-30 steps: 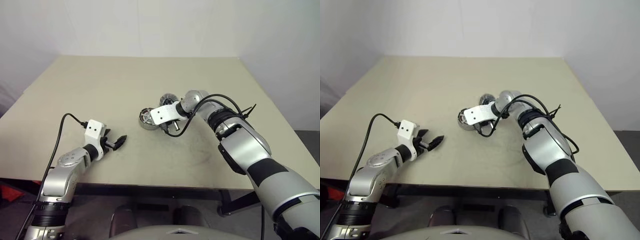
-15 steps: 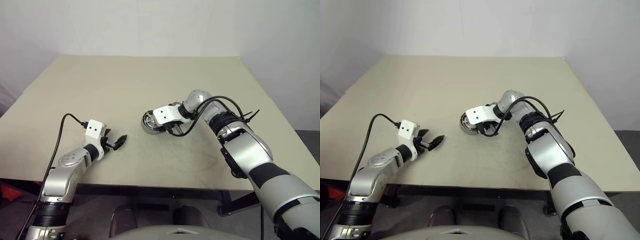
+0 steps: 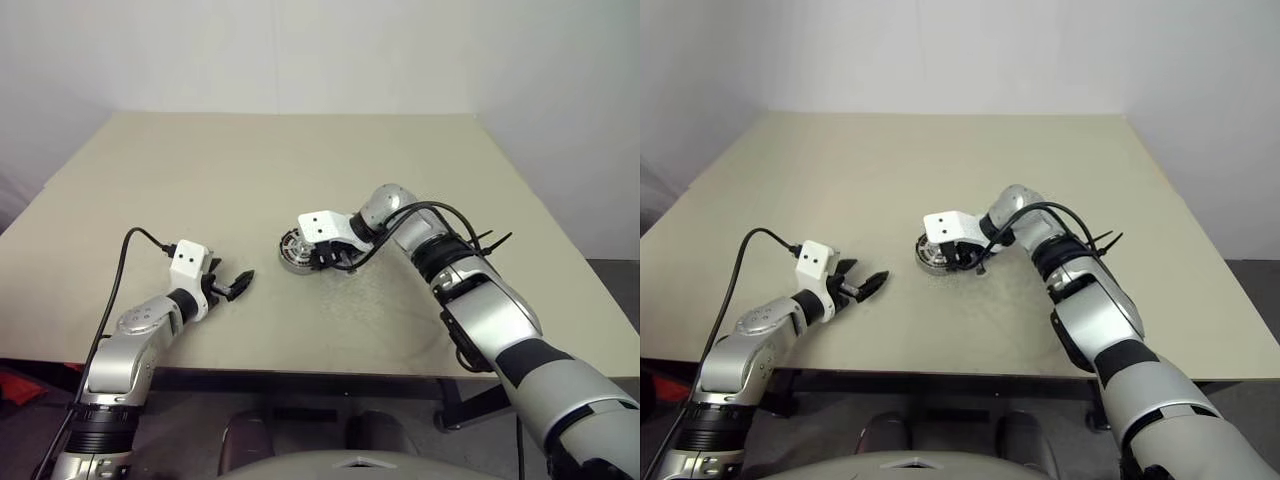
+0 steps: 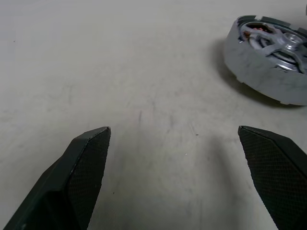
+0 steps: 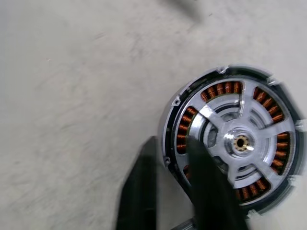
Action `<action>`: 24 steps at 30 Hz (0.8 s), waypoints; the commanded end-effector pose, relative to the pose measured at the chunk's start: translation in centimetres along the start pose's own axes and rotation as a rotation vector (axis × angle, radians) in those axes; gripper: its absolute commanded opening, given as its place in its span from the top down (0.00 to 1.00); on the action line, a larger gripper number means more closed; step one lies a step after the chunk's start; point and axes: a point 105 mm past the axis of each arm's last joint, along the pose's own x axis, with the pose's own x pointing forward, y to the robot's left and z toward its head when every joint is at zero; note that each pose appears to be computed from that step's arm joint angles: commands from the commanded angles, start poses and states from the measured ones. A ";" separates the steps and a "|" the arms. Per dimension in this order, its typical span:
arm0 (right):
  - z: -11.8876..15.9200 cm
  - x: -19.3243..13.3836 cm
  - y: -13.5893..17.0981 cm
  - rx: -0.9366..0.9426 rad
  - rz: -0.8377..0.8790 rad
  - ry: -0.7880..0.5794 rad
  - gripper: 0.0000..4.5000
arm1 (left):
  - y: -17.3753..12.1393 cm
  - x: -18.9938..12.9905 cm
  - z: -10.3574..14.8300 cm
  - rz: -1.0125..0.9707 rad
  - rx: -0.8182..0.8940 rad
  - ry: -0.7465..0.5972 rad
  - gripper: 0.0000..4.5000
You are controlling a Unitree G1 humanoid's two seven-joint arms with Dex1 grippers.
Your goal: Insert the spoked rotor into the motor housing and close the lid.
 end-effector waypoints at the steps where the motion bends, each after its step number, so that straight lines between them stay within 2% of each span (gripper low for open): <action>1: 1.6 -0.7 -0.9 0.004 -0.043 -0.068 0.50 | 0.4 -0.4 1.1 0.016 0.028 -0.040 0.00; 2: 1.9 -1.0 -0.8 0.004 -0.020 -0.079 0.42 | 0.4 -0.4 1.1 0.016 0.028 -0.040 0.00; 6: 4.0 -2.4 -0.4 0.009 0.055 -0.166 0.42 | 0.3 -0.4 1.1 0.015 0.028 -0.039 0.00; 9: 7.0 -4.1 -0.2 0.046 0.076 -0.305 0.42 | 0.3 -0.3 1.3 0.009 0.027 -0.042 0.00; 12: 9.2 -5.4 -0.6 0.113 0.045 -0.415 0.42 | 0.2 -0.3 1.5 -0.001 0.028 -0.048 0.00; 15: 10.6 -7.6 -2.7 0.184 -0.112 -0.522 0.42 | -0.1 -0.3 1.7 -0.022 0.025 -0.057 0.00; 18: 8.3 -9.2 -5.2 0.190 -0.353 -0.466 0.42 | -0.2 -0.3 1.8 -0.036 0.021 -0.056 0.00; 20: 5.8 -10.4 -6.2 0.246 -0.468 -0.408 0.42 | -0.1 -0.2 1.9 -0.043 0.020 -0.051 0.00; 24: -0.7 -13.5 -6.9 0.316 -0.682 -0.208 0.42 | -0.1 0.2 2.0 -0.064 0.020 -0.040 0.00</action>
